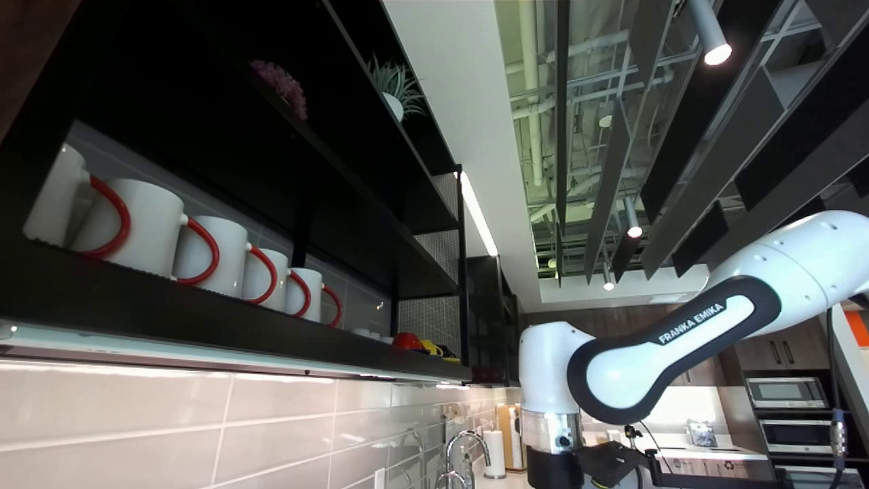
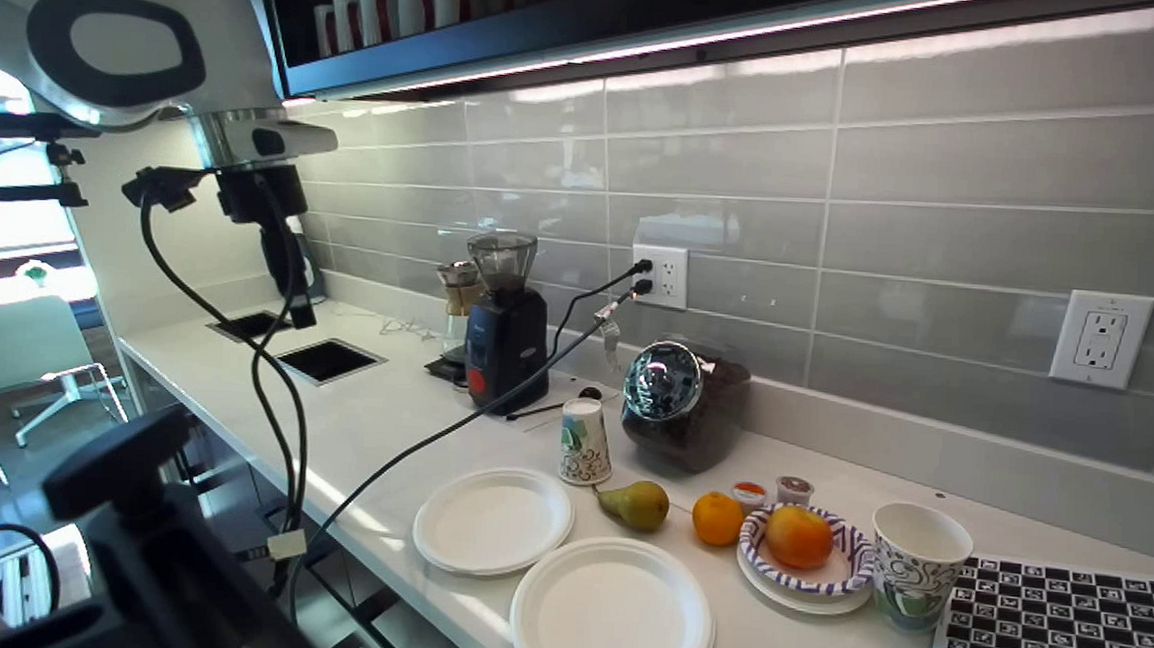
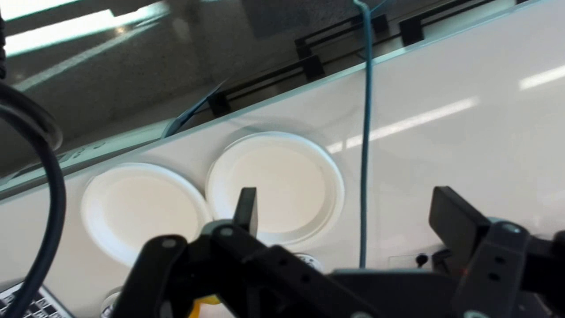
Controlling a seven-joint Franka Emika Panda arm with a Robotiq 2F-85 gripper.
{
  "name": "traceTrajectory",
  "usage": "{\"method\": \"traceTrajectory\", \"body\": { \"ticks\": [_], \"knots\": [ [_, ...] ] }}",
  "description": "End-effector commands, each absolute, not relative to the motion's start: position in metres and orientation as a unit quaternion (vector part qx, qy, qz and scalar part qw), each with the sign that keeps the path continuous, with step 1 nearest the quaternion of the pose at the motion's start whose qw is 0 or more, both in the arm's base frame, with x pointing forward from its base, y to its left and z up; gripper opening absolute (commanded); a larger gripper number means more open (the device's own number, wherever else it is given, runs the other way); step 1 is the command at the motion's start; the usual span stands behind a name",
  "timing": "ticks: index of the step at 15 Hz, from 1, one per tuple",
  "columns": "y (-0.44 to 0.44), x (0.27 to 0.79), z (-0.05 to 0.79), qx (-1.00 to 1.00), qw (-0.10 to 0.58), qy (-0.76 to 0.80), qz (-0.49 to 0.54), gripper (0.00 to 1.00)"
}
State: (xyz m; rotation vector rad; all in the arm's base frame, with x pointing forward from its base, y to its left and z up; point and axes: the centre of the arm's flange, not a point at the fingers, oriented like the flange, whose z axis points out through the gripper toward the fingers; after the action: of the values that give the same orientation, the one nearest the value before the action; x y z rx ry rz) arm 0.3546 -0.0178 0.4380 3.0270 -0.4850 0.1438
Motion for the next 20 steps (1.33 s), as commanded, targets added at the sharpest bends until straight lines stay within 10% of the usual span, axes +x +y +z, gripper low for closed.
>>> {"method": "traceTrajectory", "body": {
  "ticks": [1,20],
  "knots": [
    [-0.045,0.364,0.396,0.984,0.065,-0.159,0.051,1.00],
    [-0.031,0.384,0.349,0.981,0.061,-0.172,0.066,1.00]
  ]
}}
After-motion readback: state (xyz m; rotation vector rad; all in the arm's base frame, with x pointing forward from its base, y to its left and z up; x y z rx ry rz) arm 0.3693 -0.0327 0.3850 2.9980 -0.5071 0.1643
